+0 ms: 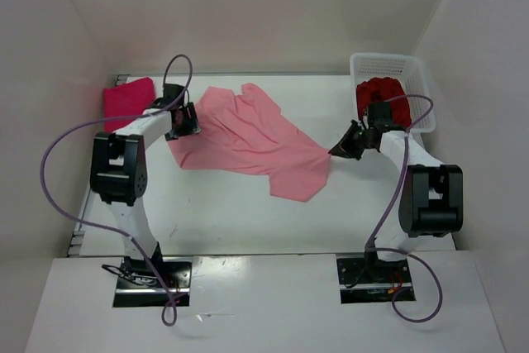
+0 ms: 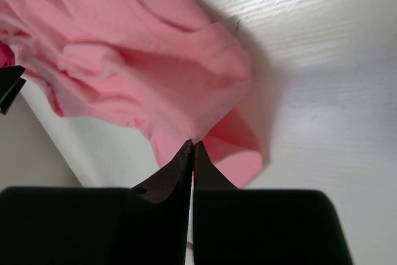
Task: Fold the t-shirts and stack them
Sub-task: Flatten out the tshirt
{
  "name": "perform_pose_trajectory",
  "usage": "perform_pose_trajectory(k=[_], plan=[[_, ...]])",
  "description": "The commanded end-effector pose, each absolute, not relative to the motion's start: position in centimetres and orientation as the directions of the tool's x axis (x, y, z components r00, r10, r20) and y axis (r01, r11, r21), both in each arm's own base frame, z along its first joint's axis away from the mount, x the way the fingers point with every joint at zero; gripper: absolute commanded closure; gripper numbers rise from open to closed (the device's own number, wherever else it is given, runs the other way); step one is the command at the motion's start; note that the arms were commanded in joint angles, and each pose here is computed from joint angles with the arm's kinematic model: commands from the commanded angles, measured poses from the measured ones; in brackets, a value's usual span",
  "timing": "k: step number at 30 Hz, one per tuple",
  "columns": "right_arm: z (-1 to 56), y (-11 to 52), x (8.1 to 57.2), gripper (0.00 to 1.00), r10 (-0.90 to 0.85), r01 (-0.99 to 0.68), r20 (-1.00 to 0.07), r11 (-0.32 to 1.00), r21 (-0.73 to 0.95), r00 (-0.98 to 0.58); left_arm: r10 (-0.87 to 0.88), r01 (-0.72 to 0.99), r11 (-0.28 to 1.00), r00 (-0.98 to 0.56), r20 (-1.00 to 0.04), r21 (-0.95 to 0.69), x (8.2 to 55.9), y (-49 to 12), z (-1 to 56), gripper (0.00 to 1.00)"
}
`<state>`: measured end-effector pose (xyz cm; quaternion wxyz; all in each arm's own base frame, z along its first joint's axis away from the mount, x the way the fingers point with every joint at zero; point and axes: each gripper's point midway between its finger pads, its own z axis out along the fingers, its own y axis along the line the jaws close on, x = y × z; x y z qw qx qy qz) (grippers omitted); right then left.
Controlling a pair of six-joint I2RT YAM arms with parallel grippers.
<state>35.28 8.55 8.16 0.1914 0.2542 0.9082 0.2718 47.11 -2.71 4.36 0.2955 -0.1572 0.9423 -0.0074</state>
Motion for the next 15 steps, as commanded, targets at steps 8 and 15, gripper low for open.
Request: perform_pose_trajectory(k=[8,15], plan=[[22.5,17.6,29.1,1.0,0.331,0.002,-0.263,0.625,0.78,-0.906,-0.271,-0.314,0.949,-0.744,-0.611,-0.038,41.6,0.0,7.9,0.25],[20.6,17.8,30.0,1.0,0.363,0.046,-0.206,0.577,0.816,-0.909,-0.27,-0.309,0.95,-0.764,-0.586,-0.035,41.8,-0.2,6.6,0.25]])
